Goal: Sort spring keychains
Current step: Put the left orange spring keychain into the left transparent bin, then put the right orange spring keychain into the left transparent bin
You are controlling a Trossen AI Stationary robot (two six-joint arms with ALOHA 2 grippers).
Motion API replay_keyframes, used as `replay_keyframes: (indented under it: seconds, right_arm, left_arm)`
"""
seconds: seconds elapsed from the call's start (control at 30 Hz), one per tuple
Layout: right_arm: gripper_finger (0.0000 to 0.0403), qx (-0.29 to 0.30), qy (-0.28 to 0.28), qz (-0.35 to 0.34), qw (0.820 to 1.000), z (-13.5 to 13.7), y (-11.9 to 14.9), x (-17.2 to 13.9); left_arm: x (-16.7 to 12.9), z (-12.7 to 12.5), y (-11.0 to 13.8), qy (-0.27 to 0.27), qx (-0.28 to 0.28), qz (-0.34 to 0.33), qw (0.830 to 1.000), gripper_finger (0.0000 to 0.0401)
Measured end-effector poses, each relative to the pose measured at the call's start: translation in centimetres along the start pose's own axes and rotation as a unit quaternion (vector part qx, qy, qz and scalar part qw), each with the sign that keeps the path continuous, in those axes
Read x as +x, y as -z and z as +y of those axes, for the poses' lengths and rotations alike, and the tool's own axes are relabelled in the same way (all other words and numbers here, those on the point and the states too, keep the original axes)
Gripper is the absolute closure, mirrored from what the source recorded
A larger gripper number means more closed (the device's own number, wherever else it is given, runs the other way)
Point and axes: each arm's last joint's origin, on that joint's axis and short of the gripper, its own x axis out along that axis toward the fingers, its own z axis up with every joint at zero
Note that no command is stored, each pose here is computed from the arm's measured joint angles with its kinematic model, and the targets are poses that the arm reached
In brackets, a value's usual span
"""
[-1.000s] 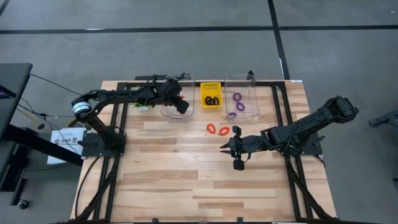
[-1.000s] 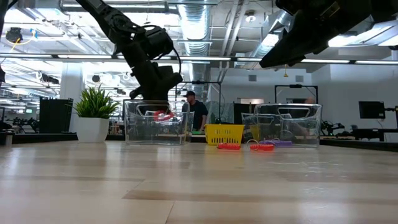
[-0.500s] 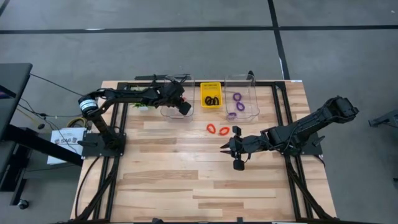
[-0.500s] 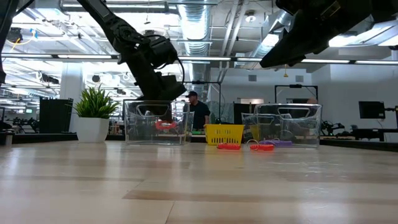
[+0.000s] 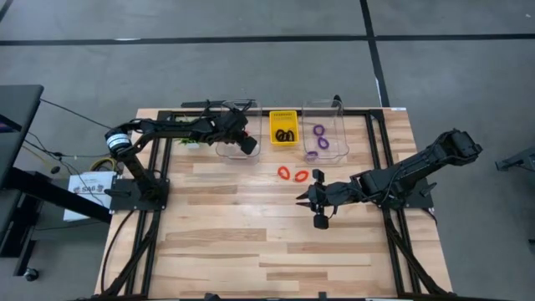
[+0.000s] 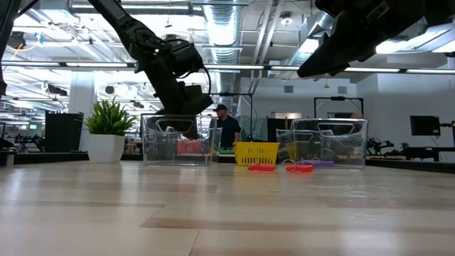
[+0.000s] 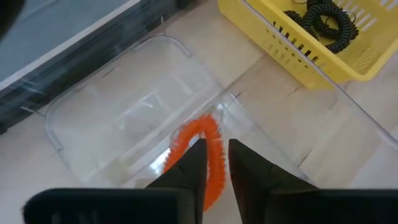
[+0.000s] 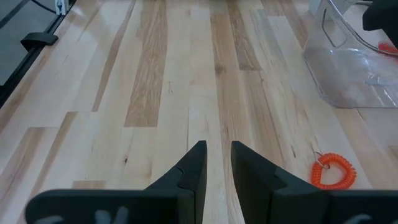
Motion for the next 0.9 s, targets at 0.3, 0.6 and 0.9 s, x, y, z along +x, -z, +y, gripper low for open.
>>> replay_keyframes:
  seconds: [0.3, 0.6, 0.9]
  right_arm:
    - [0.0337, 0.0, 0.0, 0.0, 1.0, 0.0, 0.0, 0.0]
    - [0.0337, 0.0, 0.0, 0.0, 1.0, 0.0, 0.0, 0.0]
    - [0.0337, 0.008, -0.001, 0.0, 1.0, 0.0, 0.0, 0.0]
  left_arm:
    - [0.0, 0.0, 0.0, -0.003, -0.001, -0.002, 1.0, 0.0306]
    - [-3.0, 0.3, -1.5, 0.004, 0.029, -0.054, 0.998, 0.0303]
    - [-12.7, -3.0, 0.3, 0.106, 0.076, -0.196, 0.972, 0.0304]
